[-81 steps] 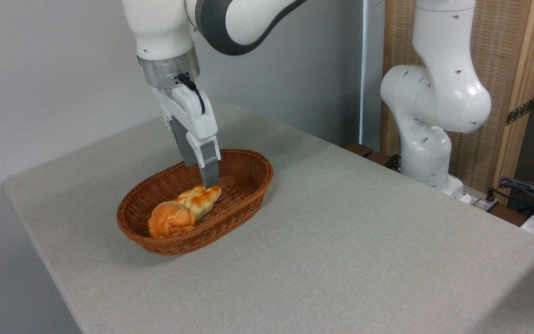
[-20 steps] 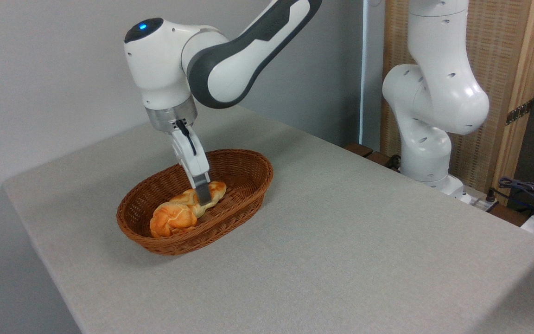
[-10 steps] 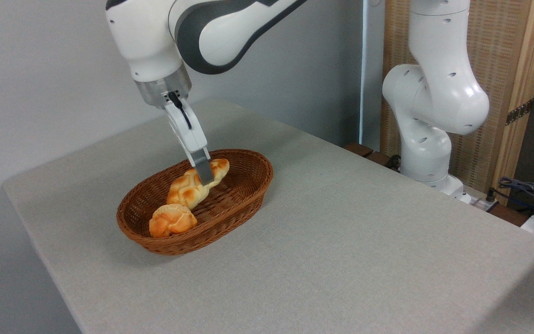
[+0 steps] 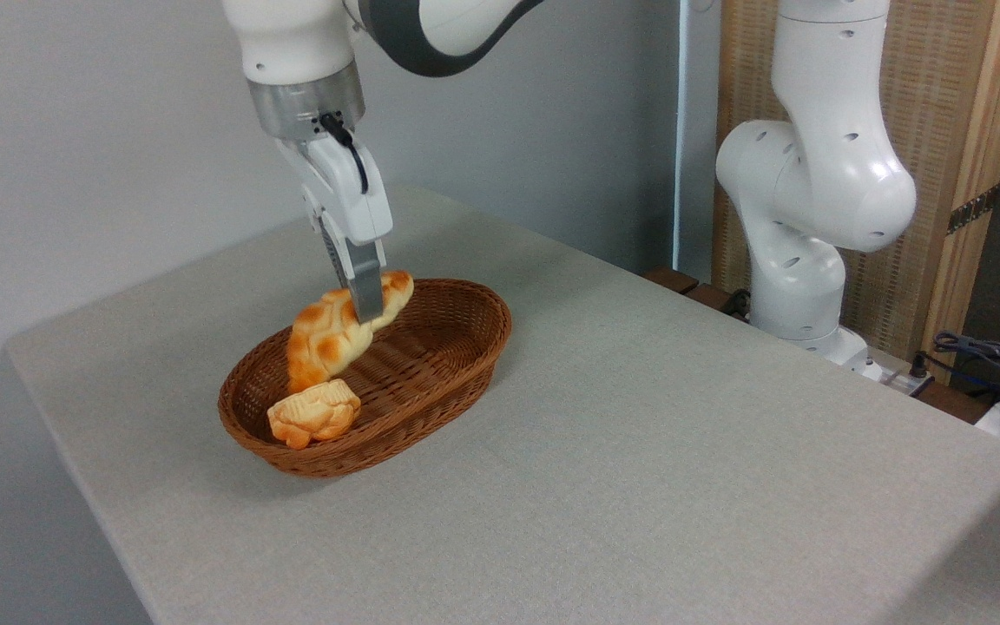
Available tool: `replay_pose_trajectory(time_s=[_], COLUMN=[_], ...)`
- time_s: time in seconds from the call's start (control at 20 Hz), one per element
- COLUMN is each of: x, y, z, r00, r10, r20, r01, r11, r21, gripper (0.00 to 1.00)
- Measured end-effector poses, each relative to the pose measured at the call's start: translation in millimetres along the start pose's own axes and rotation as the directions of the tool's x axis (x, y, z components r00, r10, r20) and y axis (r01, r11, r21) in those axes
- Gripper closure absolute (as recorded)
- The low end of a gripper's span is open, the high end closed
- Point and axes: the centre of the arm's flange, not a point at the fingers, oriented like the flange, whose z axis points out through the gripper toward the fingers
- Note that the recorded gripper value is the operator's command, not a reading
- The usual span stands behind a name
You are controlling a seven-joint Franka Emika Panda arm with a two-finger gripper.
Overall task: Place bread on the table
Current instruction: 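Lift the braided loaf up out of the basket, then carry the loaf past the basket rim and lower it onto the table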
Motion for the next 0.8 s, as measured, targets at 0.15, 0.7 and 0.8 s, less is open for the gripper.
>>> replay_pose_trajectory(time_s=[0.15,0.7,0.8], x=[4,-70,-92], y=[12,-73,-93], z=[-11,-45,-39], r00=[0.999,0.992,0.994], r10=[0.003,-0.009,-0.012], r20=[-0.048,-0.124,-0.113], r01=[-0.004,0.025,0.027], r11=[1.000,0.991,0.992], r21=[-0.022,0.128,0.126], gripper=[0.75,0.74,0.74])
